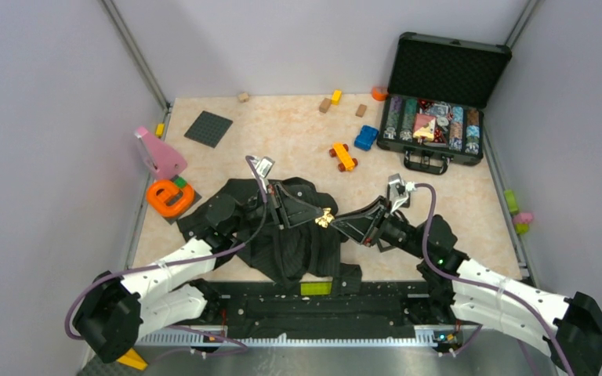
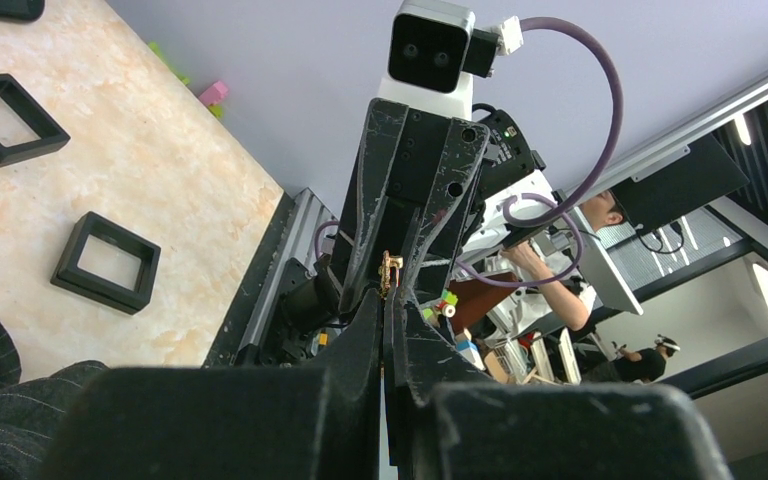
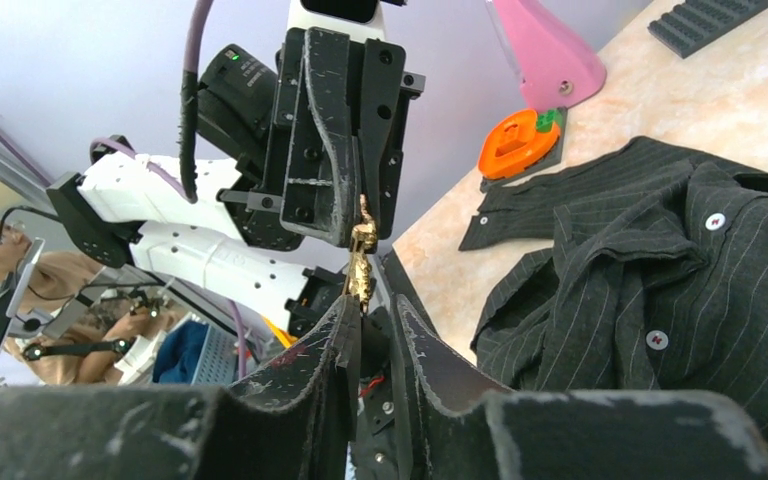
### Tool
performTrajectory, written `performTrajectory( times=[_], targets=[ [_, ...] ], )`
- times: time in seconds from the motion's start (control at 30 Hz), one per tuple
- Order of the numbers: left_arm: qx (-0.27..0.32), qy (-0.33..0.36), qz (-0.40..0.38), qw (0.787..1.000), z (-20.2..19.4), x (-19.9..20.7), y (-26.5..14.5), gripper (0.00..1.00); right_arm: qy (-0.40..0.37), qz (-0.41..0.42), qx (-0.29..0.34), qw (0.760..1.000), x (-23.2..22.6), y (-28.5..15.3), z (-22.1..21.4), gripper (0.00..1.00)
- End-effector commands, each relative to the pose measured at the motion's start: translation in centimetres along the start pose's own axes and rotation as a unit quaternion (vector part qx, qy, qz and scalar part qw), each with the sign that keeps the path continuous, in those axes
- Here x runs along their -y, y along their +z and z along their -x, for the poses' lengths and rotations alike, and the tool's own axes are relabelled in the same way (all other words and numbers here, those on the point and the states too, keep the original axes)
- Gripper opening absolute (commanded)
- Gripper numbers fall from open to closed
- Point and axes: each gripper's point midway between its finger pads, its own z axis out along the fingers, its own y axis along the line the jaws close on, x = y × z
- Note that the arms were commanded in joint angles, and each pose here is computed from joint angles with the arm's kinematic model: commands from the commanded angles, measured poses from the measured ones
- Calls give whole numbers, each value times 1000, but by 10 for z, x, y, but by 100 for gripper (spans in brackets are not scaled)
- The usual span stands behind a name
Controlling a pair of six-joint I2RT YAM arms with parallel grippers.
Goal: Remove the brooch from the garment
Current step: Close the brooch.
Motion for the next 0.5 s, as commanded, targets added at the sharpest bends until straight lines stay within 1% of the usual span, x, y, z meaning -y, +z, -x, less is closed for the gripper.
performTrajectory(
  times=[0.0, 0.17, 0.23, 0.3, 0.37, 0.43, 0.47],
  targets=[
    [1, 19, -34, 999, 7, 18, 4, 0, -8, 35, 37, 999, -22, 5, 24, 18],
    [-4, 12, -35, 999, 6, 16, 6, 0, -8, 33, 39, 999, -21, 6, 25, 14],
    [-6, 10, -36, 999, 5, 16, 6, 0, -9, 33, 40, 999, -21, 6, 25, 10],
    [-9, 8, -36, 999, 4, 15, 6, 0, -11, 31, 39, 999, -20, 6, 24, 0],
    [-13, 8, -41, 999, 3, 16, 6, 0, -9, 24, 38, 999, -18, 5, 24, 0],
    [-16, 7, -39, 999, 1, 14, 6, 9, 1, 7, 36, 999, -12, 5, 23, 0],
    [-19, 7, -38, 999, 1, 13, 7, 15, 5, -5, 34, 999, -8, 5, 22, 0]
  ],
)
